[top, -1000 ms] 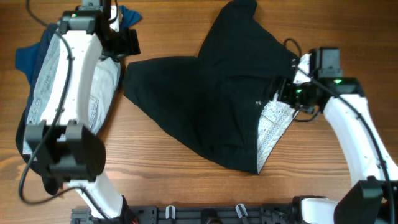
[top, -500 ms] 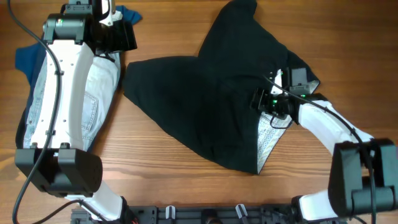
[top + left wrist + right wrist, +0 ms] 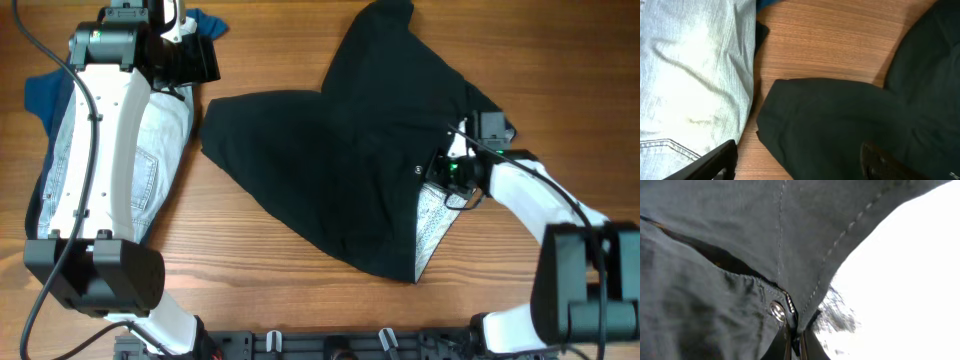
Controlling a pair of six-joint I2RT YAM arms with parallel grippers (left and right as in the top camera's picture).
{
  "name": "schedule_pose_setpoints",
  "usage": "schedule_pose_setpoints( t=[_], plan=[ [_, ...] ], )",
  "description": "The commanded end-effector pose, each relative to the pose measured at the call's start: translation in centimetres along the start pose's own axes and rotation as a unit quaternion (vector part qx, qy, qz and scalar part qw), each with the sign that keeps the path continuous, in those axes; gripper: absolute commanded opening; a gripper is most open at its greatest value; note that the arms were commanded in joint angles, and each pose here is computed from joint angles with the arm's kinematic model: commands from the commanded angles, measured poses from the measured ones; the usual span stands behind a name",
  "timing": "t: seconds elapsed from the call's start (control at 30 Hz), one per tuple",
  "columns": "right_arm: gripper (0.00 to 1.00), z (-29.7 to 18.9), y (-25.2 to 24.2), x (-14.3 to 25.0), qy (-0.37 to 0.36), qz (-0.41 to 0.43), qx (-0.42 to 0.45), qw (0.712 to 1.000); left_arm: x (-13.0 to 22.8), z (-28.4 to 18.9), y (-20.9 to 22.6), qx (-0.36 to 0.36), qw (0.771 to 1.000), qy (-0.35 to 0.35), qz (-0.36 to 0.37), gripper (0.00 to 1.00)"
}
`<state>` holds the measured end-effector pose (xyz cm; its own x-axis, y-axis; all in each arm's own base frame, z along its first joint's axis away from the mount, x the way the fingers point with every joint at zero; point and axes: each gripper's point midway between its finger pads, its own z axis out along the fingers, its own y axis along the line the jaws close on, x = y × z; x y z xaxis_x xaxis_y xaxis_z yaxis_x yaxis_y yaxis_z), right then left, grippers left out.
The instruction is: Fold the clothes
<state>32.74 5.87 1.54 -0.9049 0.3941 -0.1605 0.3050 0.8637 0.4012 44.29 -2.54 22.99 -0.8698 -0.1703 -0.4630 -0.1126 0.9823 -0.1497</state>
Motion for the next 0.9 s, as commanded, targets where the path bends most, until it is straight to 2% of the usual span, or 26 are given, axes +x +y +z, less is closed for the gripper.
schedule_pose_setpoints(
  t=[0.0,0.1,0.3,0.53,0.67,0.7,0.73,0.8,0.83,0.87],
  plan=[
    [0.04,-4.7,0.5,-1.5,-0.053,0.005,-0.011,0.999,0.0,-0.1,-0.4,0.009,1.0,0.001,0.001,0.78],
    [0.04,-7.9,-0.4,-1.3,-0.077,0.023,0.0,0.997,0.2,-0.1,-0.4,0.008,1.0,0.003,0.001,0.78],
    [0.04,-9.8,-7.1,1.4,-0.056,0.122,0.134,0.982,0.3,-0.1,-0.4,0.007,1.0,0.006,0.001,0.78],
    [0.04,-7.4,-12.5,4.5,-0.005,0.22,0.185,0.958,0.7,-0.1,-0.3,0.006,1.0,0.014,0.012,0.78],
    [0.05,-5.0,-14.4,6.2,0.043,0.249,0.198,0.947,0.9,-0.1,-0.2,0.005,1.0,0.019,0.013,0.78],
    [0.08,-4.7,-14.6,6.4,0.049,0.252,0.2,0.946,0.9,-0.1,-0.2,0.005,1.0,0.019,0.013,0.78],
    [0.23,-4.4,-14.5,6.5,0.053,0.255,0.198,0.945,0.9,-0.1,-0.2,0.005,1.0,0.019,0.013,0.78],
    [0.71,-4.4,-14.2,6.3,0.055,0.251,0.188,0.948,0.9,-0.1,-0.2,0.005,1.0,0.019,0.013,0.78],
    [0.8,-4.6,-14.0,6.1,0.055,0.251,0.187,0.948,0.9,-0.1,-0.2,0.005,1.0,0.019,0.013,0.78],
    [0.85,-4.9,-13.9,5.8,0.054,0.25,0.187,0.948,0.9,-0.1,-0.2,0.005,1.0,0.018,0.013,0.78]
  ],
)
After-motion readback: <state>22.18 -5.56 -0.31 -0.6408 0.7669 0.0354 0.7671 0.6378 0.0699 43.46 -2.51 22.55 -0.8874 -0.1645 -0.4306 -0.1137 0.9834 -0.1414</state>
